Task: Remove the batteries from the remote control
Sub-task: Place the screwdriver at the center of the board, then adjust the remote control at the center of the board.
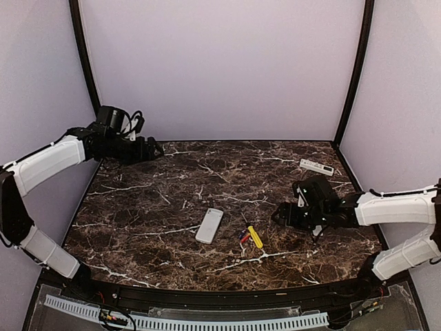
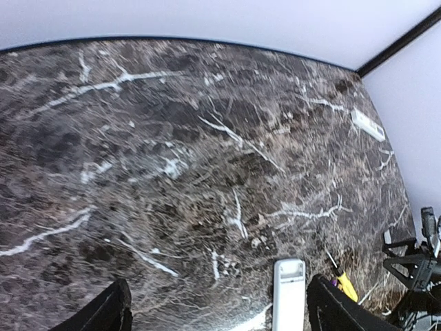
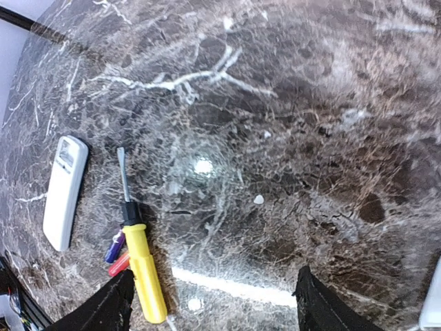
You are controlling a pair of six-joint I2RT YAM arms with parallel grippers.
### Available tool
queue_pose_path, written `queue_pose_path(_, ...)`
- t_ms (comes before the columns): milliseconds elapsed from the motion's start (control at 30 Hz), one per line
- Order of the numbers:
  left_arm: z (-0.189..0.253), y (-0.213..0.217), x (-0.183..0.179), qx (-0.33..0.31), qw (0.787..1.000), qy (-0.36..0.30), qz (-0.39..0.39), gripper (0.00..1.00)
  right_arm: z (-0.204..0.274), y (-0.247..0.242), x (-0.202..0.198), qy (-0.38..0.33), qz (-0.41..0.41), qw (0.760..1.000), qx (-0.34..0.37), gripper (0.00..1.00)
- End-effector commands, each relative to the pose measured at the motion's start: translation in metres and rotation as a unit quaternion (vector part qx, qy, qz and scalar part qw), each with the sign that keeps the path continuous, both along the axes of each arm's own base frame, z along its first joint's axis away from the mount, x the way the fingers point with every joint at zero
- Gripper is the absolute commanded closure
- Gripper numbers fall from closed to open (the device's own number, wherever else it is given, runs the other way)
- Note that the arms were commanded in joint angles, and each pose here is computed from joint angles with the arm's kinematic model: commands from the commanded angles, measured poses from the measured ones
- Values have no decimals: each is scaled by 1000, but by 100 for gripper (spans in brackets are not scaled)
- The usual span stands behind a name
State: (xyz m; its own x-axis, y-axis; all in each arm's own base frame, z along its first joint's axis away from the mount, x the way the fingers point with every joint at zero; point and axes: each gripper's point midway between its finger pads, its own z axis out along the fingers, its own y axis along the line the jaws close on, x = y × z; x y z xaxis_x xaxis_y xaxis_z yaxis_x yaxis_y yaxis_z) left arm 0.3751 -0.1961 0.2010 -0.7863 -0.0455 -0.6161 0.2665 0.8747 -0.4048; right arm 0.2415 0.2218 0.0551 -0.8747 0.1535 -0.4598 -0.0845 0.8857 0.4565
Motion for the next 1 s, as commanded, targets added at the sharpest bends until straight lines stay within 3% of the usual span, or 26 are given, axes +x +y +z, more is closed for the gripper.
queue_pose_path(0, 32, 46, -5, 5, 1000, -25, 14, 13, 47, -22, 19, -50, -12, 997, -53, 16)
queue_pose_path(200, 54, 82, -14, 43, 995, -90, 27, 12, 83, -74, 71, -68, -35, 990, -121, 10)
queue_pose_path(333, 67, 91, -24, 58, 990, -122, 30, 7, 92, -112, 121, -56, -77, 989, -113, 8)
queue_pose_path(433, 65, 97, -26, 60, 989, -127, 45, 1, 86, -137, 158, -45, -97, 987, -122, 8)
queue_pose_path(700, 70, 118, -23, 45, 987, -126, 85, 1, 88, -199, 234, -52, -137, 982, -116, 8)
queue_pose_path(967, 75, 112, -31, 36, 987, -145, 65, 1, 58, -259, 274, -23, -156, 982, -108, 10)
